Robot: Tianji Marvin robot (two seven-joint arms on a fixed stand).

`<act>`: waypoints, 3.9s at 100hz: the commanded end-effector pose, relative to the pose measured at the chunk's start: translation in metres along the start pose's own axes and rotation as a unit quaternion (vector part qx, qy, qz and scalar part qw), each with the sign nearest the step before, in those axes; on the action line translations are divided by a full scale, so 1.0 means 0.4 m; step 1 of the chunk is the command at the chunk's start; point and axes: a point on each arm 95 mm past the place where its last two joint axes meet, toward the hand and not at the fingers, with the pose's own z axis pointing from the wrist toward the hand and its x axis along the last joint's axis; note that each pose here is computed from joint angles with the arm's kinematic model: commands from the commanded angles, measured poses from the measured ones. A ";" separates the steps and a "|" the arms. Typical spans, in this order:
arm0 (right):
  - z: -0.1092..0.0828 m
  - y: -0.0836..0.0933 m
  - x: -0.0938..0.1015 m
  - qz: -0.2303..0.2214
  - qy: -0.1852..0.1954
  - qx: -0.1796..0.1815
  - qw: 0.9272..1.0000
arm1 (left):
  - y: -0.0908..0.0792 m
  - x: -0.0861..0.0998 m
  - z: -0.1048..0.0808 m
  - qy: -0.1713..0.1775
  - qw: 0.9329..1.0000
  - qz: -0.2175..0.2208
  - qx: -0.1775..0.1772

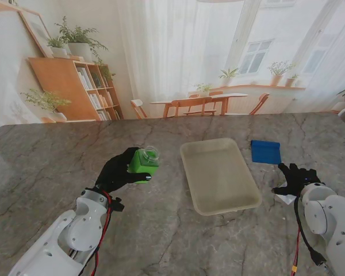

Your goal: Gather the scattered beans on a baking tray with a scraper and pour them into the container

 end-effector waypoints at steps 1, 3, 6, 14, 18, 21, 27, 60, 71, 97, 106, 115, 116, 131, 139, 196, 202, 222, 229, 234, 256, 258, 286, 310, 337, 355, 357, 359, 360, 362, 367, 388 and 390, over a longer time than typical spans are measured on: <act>0.002 -0.025 0.008 0.000 0.004 0.016 1.000 | 0.005 0.002 0.000 -0.002 1.000 -0.004 -0.001; 0.003 -0.028 0.010 -0.002 0.004 0.016 1.000 | 0.006 0.002 0.000 -0.002 1.000 -0.004 -0.001; 0.005 -0.032 0.012 -0.008 0.005 0.016 1.000 | 0.006 0.002 0.001 -0.002 1.000 -0.004 -0.001; 0.010 -0.044 0.017 -0.023 0.010 0.018 1.000 | 0.007 0.001 0.001 -0.002 1.000 -0.006 -0.001; 0.013 -0.050 0.020 -0.028 0.011 0.020 0.999 | 0.007 0.001 0.001 -0.003 1.000 -0.006 -0.001; 0.015 -0.055 0.022 -0.029 0.012 0.021 0.999 | 0.007 0.001 0.001 -0.003 1.000 -0.007 -0.001; 0.018 -0.065 0.026 -0.030 0.011 0.024 0.999 | 0.007 0.000 0.001 -0.003 1.000 -0.007 -0.001; 0.012 -0.114 0.025 -0.043 0.014 0.034 0.998 | 0.007 0.000 0.001 -0.005 1.000 -0.006 0.000; 0.008 -0.134 0.024 -0.032 0.008 0.041 0.999 | 0.007 -0.001 0.001 -0.005 1.000 -0.006 0.000; -0.001 -0.176 0.013 0.008 -0.001 0.047 0.999 | 0.007 -0.002 0.002 -0.008 1.000 -0.005 -0.001; -0.004 -0.180 0.008 0.010 0.001 0.041 0.999 | 0.009 -0.003 0.003 -0.008 1.000 -0.006 -0.002; -0.005 -0.180 0.007 0.014 0.003 0.032 0.999 | 0.010 -0.003 0.004 -0.009 1.000 -0.006 -0.003; -0.005 -0.180 0.007 0.014 0.003 0.031 0.999 | 0.010 -0.003 0.005 -0.009 1.000 -0.006 -0.003; -0.004 -0.173 0.010 0.022 0.006 0.008 1.000 | 0.011 -0.005 0.006 -0.009 1.000 -0.006 -0.004; -0.006 -0.162 0.014 0.030 0.005 -0.007 1.000 | 0.011 -0.005 0.006 -0.009 1.000 -0.006 -0.004; -0.077 0.077 0.053 0.130 0.003 -0.160 0.979 | 0.018 0.001 0.005 0.002 1.000 -0.012 -0.004; -0.083 0.113 0.064 0.144 0.012 -0.175 0.974 | 0.022 0.004 0.006 0.005 1.000 -0.015 -0.005; -0.100 0.237 0.114 0.172 0.060 -0.219 0.959 | 0.035 0.013 0.010 0.015 0.999 -0.027 -0.011; -0.102 0.273 0.139 0.182 0.082 -0.232 0.952 | 0.039 0.016 0.012 0.018 0.999 -0.031 -0.014; -0.103 0.295 0.159 0.192 0.099 -0.239 0.947 | 0.042 0.018 0.013 0.020 0.999 -0.035 -0.016; -0.109 0.366 0.257 0.206 0.192 -0.267 0.922 | 0.051 0.024 0.014 0.025 0.998 -0.055 -0.019; -0.111 0.371 0.266 0.206 0.201 -0.270 0.919 | 0.051 0.024 0.014 0.025 0.998 -0.057 -0.019; -0.142 0.422 0.381 0.201 0.309 -0.308 0.877 | 0.056 0.029 0.013 0.025 0.996 -0.086 -0.020; -0.174 0.437 0.455 0.203 0.380 -0.330 0.840 | 0.060 0.034 0.012 0.032 0.993 -0.108 -0.022; -0.204 0.444 0.511 0.205 0.445 -0.351 0.798 | 0.067 0.041 0.010 0.045 0.990 -0.133 -0.027; -0.213 0.448 0.531 0.199 0.482 -0.350 0.778 | 0.072 0.045 0.010 0.052 0.988 -0.142 -0.035; -0.214 0.449 0.533 0.196 0.487 -0.349 0.776 | 0.073 0.046 0.010 0.053 0.988 -0.142 -0.036; -0.214 0.451 0.535 0.193 0.492 -0.349 0.774 | 0.073 0.046 0.010 0.054 0.988 -0.142 -0.036; -0.214 0.452 0.535 0.191 0.495 -0.349 0.773 | 0.074 0.047 0.010 0.055 0.988 -0.142 -0.037; -0.214 0.453 0.537 0.188 0.499 -0.349 0.771 | 0.074 0.048 0.011 0.056 0.988 -0.142 -0.037; -0.214 0.457 0.542 0.182 0.509 -0.348 0.766 | 0.076 0.050 0.011 0.058 0.987 -0.143 -0.039; -0.212 0.470 0.568 0.150 0.556 -0.342 0.743 | 0.082 0.057 0.011 0.067 0.986 -0.148 -0.042; -0.211 0.472 0.570 0.145 0.561 -0.342 0.740 | 0.082 0.058 0.011 0.068 0.986 -0.149 -0.042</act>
